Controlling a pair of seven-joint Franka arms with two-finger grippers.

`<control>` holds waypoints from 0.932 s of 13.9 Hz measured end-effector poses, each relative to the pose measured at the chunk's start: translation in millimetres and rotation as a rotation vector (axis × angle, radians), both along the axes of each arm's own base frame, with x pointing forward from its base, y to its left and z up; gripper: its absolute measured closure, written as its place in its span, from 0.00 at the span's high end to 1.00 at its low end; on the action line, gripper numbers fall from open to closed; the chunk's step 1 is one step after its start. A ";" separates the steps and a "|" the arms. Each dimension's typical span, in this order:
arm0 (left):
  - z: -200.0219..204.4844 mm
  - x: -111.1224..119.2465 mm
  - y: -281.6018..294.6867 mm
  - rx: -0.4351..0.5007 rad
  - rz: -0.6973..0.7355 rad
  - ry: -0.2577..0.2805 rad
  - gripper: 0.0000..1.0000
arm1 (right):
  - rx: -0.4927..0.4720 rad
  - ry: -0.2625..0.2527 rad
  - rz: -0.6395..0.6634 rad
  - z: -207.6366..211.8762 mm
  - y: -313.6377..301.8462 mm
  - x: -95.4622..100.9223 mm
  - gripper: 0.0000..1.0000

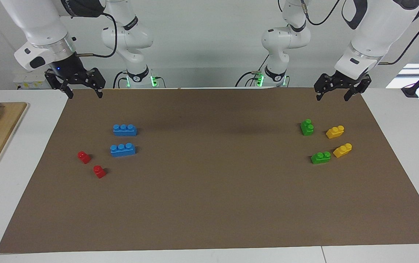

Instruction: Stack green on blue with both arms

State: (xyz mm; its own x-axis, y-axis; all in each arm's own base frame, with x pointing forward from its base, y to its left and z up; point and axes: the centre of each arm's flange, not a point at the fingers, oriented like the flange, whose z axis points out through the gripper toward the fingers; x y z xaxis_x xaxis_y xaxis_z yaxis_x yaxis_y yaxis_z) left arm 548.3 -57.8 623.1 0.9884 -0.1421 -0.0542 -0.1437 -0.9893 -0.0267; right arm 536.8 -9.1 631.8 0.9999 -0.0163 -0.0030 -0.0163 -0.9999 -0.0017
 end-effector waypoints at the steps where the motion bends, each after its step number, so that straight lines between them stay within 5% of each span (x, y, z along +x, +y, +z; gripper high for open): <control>1: 0.0 0.0 0.0 0.000 0.000 0.000 1.00 | 0.000 0.000 -0.002 0.0 0.0 0.0 1.00; 13: -27.1 -7.0 9.2 0.008 0.020 0.046 1.00 | 0.000 0.000 -0.022 0.0 -7.0 -0.2 1.00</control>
